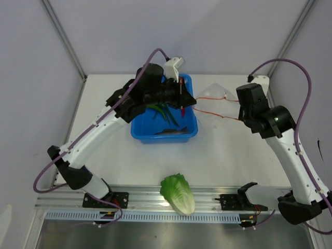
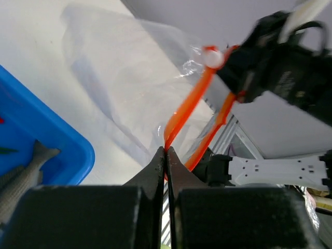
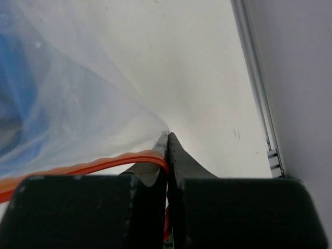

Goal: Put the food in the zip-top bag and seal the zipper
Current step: Pick up the fake vegetable at the center of the board.

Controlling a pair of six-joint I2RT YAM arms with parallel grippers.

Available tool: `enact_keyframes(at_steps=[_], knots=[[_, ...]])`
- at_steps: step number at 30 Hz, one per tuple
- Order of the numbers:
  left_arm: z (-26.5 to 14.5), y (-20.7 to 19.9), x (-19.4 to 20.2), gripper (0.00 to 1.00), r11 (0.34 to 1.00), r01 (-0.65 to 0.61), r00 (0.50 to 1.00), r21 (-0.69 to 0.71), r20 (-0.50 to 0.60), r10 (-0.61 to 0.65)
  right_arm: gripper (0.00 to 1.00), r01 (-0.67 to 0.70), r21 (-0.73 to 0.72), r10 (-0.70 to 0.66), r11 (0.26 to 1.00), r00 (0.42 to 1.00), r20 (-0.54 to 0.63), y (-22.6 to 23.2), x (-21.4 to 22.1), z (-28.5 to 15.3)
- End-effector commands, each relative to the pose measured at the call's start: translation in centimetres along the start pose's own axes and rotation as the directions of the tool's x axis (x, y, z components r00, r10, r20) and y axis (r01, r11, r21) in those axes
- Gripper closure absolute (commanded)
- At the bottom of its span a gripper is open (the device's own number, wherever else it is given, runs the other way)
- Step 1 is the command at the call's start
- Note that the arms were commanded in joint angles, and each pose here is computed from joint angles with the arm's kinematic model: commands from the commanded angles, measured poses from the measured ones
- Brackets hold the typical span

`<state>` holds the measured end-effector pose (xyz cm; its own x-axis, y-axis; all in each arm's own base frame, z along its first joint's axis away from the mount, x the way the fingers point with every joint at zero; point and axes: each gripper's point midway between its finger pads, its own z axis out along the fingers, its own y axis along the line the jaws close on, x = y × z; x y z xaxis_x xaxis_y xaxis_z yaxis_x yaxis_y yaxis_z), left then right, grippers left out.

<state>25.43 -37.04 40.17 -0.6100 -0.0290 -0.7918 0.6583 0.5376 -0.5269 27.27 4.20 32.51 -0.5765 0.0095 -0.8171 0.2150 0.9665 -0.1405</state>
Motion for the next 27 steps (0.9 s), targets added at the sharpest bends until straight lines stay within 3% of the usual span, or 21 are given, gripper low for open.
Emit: enact_keyframes(at_steps=[1,6,15,17,19,20,22,23,27], knots=[[4.8,6.1,7.4,1.00,0.992,0.096,0.972,-0.084,-0.205,-0.111,1.00,0.051,0.088,-0.046,0.995,0.997,-0.063,-2.6,2.4,1.1],[6.9,6.7,10.9,0.99,0.986,0.166,0.948,-0.033,-0.271,-0.169,1.00,0.027,0.055,-0.024,0.998,0.998,-0.054,-2.7,2.6,0.6],[7.7,4.3,14.0,0.99,0.983,0.168,0.930,0.075,-0.343,-0.133,1.00,0.059,-0.079,-0.071,0.995,0.984,-0.161,0.4,6.5,1.8],[7.5,3.9,13.9,0.83,0.982,0.165,0.933,0.093,-0.339,-0.125,1.00,0.065,-0.100,-0.083,0.993,0.979,-0.184,1.1,7.6,2.2],[7.4,3.7,13.7,0.76,0.982,0.154,0.937,0.105,-0.332,-0.111,1.00,0.074,-0.125,-0.098,0.989,0.975,-0.199,1.8,8.4,2.2],[7.2,3.6,13.5,0.65,0.984,0.142,0.941,0.108,-0.324,-0.101,1.00,0.082,-0.135,-0.108,0.987,0.975,-0.196,2.3,8.7,2.2],[6.9,3.9,13.2,0.54,0.988,0.126,0.945,0.085,-0.315,-0.093,1.00,0.092,-0.135,-0.120,0.987,0.970,-0.214,2.6,9.6,2.5],[6.6,3.9,12.8,0.41,0.991,0.106,0.950,0.080,-0.303,-0.077,1.00,0.097,-0.141,-0.127,0.985,0.967,-0.219,2.9,9.8,2.5],[4.7,5.3,10.8,0.26,0.999,0.037,0.976,-0.035,-0.215,-0.044,1.00,0.099,-0.153,-0.132,0.983,0.966,-0.224,3.4,10.4,2.6]])
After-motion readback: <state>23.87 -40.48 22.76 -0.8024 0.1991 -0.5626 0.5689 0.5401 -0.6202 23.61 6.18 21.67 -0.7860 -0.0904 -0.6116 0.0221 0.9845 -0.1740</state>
